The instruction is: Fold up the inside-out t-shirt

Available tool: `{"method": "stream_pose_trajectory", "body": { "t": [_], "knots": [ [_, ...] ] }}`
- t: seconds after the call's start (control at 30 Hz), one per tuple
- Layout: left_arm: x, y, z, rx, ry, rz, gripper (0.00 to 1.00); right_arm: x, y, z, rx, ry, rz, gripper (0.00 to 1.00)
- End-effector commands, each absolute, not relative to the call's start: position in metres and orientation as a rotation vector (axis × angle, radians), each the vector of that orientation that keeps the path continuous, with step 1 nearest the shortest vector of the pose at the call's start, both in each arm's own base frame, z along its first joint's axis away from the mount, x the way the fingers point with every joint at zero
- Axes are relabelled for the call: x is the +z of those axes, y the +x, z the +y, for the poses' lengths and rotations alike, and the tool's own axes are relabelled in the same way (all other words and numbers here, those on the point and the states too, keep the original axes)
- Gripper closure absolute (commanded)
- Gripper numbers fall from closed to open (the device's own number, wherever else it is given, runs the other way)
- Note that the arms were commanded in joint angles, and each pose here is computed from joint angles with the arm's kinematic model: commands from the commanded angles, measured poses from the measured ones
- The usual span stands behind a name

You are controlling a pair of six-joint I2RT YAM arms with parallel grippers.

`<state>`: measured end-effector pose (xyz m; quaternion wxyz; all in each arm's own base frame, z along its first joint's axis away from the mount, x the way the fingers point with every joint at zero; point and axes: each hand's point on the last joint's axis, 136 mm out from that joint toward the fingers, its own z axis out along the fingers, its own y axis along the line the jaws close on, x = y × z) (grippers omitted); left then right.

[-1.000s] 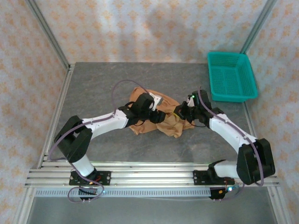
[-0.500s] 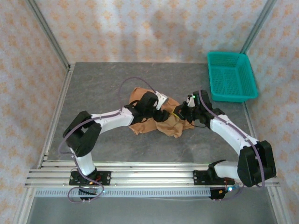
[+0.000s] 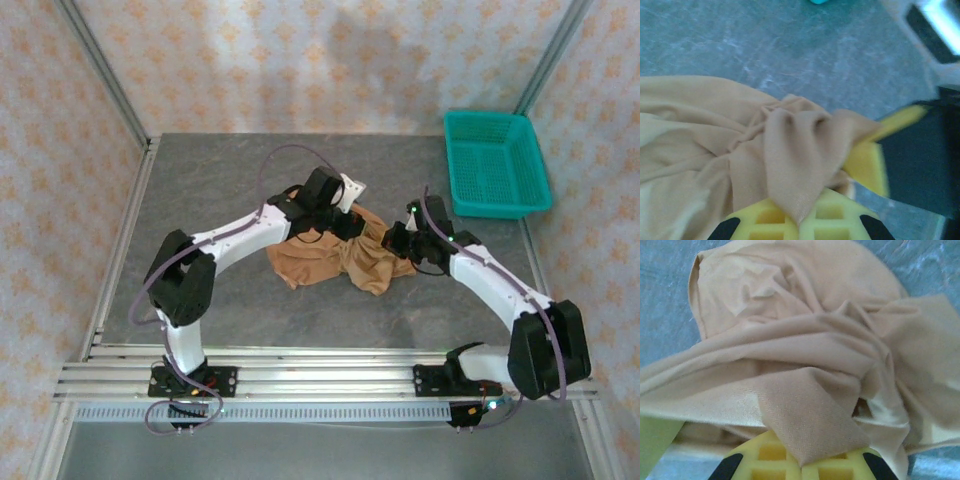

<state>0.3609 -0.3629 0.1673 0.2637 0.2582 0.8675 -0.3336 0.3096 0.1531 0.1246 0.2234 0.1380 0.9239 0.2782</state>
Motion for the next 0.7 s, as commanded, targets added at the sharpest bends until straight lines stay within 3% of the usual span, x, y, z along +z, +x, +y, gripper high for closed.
{"method": "stream_pose_trajectory", "body": {
  "t": [0.0, 0.23, 0.33, 0.43, 0.5, 0.67],
  "knots": [
    [0.215, 0.364, -0.357, -1.021, 0.594, 2.304, 1.0, 0.091, 0.294, 0.11, 0.416, 0.426, 2.674, 1.0],
    [0.185, 0.352, -0.36, -1.164, 0.457, 2.366, 1.0, 0.119, 0.289, 0.074, 0.161, 0.484, 2.642, 1.0],
    [0.164, 0.344, -0.353, -1.114, 0.425, 2.409, 1.0, 0.148, 0.288, 0.077, 0.239, 0.476, 2.563, 1.0],
    [0.151, 0.332, -0.351, -1.026, 0.481, 2.375, 0.59, 0.187, 0.291, 0.114, 0.565, 0.392, 2.47, 1.0],
    [0.148, 0.33, -0.349, -0.975, 0.503, 2.327, 0.54, 0.201, 0.291, 0.132, 0.709, 0.365, 2.449, 1.0],
    [0.14, 0.338, -0.348, -0.943, 0.481, 2.289, 0.56, 0.206, 0.287, 0.148, 0.825, 0.315, 2.459, 1.0]
  ]
}}
